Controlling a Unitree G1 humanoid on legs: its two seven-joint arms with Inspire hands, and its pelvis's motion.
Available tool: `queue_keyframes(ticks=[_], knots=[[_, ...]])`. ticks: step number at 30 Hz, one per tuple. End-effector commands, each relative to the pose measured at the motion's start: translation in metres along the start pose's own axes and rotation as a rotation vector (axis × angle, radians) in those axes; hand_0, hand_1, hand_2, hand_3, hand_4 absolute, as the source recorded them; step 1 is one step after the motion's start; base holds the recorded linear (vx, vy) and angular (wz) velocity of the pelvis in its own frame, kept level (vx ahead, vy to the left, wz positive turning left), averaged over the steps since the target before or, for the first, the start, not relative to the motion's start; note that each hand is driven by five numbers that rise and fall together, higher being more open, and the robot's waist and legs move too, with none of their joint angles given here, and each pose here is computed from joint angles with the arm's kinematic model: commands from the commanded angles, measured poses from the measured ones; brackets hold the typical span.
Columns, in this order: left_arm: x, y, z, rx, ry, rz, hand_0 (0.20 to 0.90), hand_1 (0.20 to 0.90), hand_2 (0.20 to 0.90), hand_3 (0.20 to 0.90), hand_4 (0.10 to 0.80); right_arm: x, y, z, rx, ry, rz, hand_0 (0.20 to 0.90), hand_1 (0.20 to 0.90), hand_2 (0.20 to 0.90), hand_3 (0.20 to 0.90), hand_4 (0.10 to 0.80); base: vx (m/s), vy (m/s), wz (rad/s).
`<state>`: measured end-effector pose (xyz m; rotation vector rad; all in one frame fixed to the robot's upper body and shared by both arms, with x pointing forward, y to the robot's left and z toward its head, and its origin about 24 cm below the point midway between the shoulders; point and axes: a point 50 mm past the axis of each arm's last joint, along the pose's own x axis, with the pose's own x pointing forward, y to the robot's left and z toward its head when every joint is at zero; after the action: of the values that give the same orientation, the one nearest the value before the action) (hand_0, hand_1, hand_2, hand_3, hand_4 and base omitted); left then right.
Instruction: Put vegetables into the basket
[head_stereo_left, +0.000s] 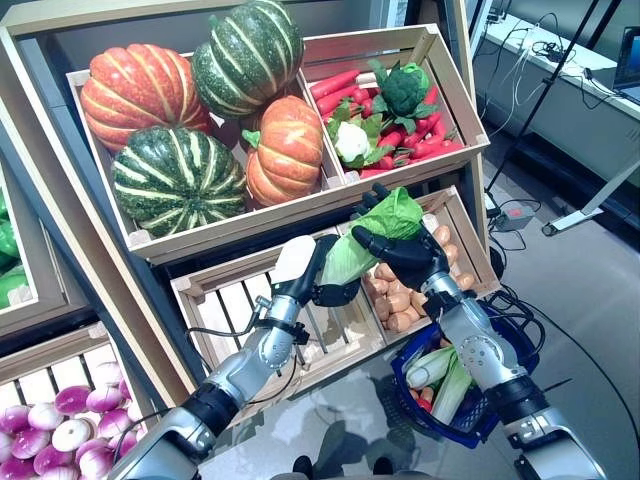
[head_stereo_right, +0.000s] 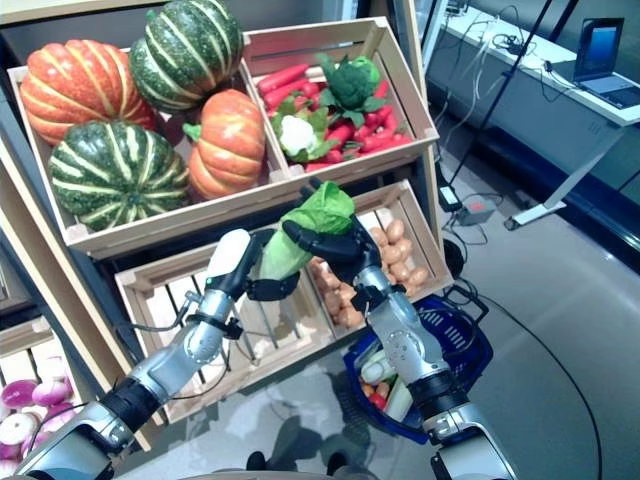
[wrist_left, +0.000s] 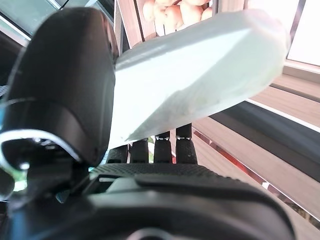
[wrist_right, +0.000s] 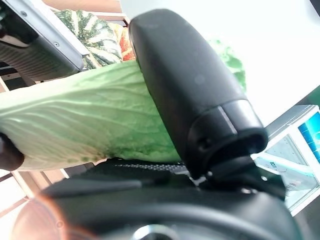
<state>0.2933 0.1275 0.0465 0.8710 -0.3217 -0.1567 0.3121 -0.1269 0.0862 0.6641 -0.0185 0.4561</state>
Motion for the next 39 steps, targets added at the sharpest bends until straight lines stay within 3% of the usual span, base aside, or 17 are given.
queue_keyframes(ticks=[1, 25, 26, 27, 39], knots=[[0.016, -0.011, 0.046, -0.027, -0.267, -0.031, 0.3, 0.3, 0.3, 0.3, 0.4, 0.034, 0.055, 0.063, 0.095, -0.369, 0.224, 0.3, 0.3, 0.3, 0.3, 0.4, 0.0, 0.0, 0.0], [0.017, 0.006, 0.042, -0.054, -0.237, 0.053, 0.3, 0.3, 0.3, 0.3, 0.4, 0.027, 0.041, 0.07, 0.151, -0.429, 0.183, 0.3, 0.3, 0.3, 0.3, 0.4, -0.001, -0.001, 0.01], [0.016, 0.007, 0.041, -0.055, -0.232, 0.055, 0.404, 0.404, 0.404, 0.404, 0.469, 0.026, 0.04, 0.07, 0.149, -0.434, 0.175, 0.3, 0.3, 0.3, 0.3, 0.4, 0.0, 0.0, 0.0], [0.017, 0.008, 0.04, -0.055, -0.224, 0.057, 0.9, 0.9, 0.9, 0.9, 0.8, 0.026, 0.039, 0.071, 0.145, -0.438, 0.165, 0.3, 0.3, 0.3, 0.3, 0.4, 0.0, 0.0, 0.0], [0.004, 0.021, 0.011, 0.031, -0.138, -0.001, 0.9, 0.9, 0.9, 0.9, 0.8, 0.003, 0.002, 0.083, -0.006, -0.443, 0.019, 0.3, 0.3, 0.3, 0.3, 0.4, 0.012, 0.0, 0.0]])
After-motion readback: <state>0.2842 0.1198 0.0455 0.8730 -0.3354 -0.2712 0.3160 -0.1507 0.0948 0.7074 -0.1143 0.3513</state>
